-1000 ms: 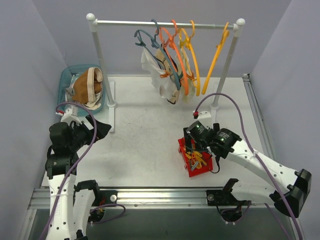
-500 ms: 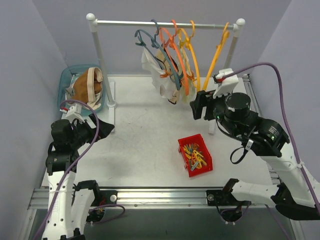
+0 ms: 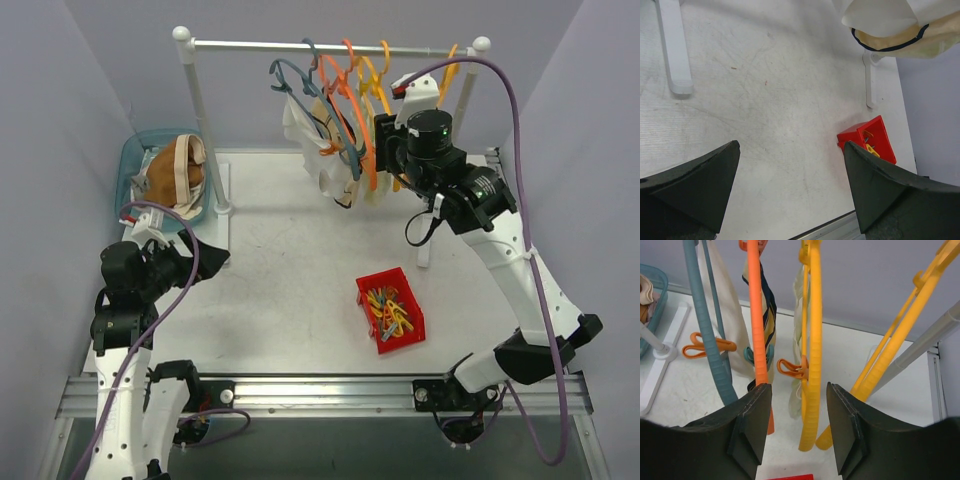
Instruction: Remove the underwear clipped to the hanger
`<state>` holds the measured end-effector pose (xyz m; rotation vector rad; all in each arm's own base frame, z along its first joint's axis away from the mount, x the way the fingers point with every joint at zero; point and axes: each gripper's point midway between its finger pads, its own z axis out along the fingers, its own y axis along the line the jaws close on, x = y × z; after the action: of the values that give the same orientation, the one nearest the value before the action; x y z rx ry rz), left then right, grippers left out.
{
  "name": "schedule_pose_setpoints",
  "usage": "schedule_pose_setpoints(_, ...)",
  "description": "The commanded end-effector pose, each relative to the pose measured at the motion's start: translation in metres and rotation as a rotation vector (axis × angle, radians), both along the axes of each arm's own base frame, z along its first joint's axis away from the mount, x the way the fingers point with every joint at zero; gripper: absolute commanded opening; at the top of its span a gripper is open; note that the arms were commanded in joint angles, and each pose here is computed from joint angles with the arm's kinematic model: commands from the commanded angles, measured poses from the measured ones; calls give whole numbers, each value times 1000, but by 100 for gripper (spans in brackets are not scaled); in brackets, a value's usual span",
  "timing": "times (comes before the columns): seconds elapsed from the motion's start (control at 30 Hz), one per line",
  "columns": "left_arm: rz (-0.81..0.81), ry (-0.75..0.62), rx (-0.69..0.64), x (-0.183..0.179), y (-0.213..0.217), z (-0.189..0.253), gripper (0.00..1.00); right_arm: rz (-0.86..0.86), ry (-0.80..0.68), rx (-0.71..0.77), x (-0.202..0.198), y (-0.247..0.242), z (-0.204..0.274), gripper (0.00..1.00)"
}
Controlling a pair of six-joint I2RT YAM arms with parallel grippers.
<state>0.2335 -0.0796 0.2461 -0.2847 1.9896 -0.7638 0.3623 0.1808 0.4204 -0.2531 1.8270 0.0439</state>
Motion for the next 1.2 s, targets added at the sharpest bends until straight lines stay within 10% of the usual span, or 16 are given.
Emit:
schedule_pose_setpoints(0.0, -31, -80, 12, 2, -4, 19, 94, 0, -77, 51, 12, -7, 30, 48)
schedule_pose_setpoints(0.93, -28, -62, 21, 2, -3, 8, 94, -15, 211, 36, 21, -15, -75, 34)
schedule_pose_setpoints(1.17, -27, -64, 25, 1, -2, 11, 94, -49, 188, 45, 24, -23, -68, 0)
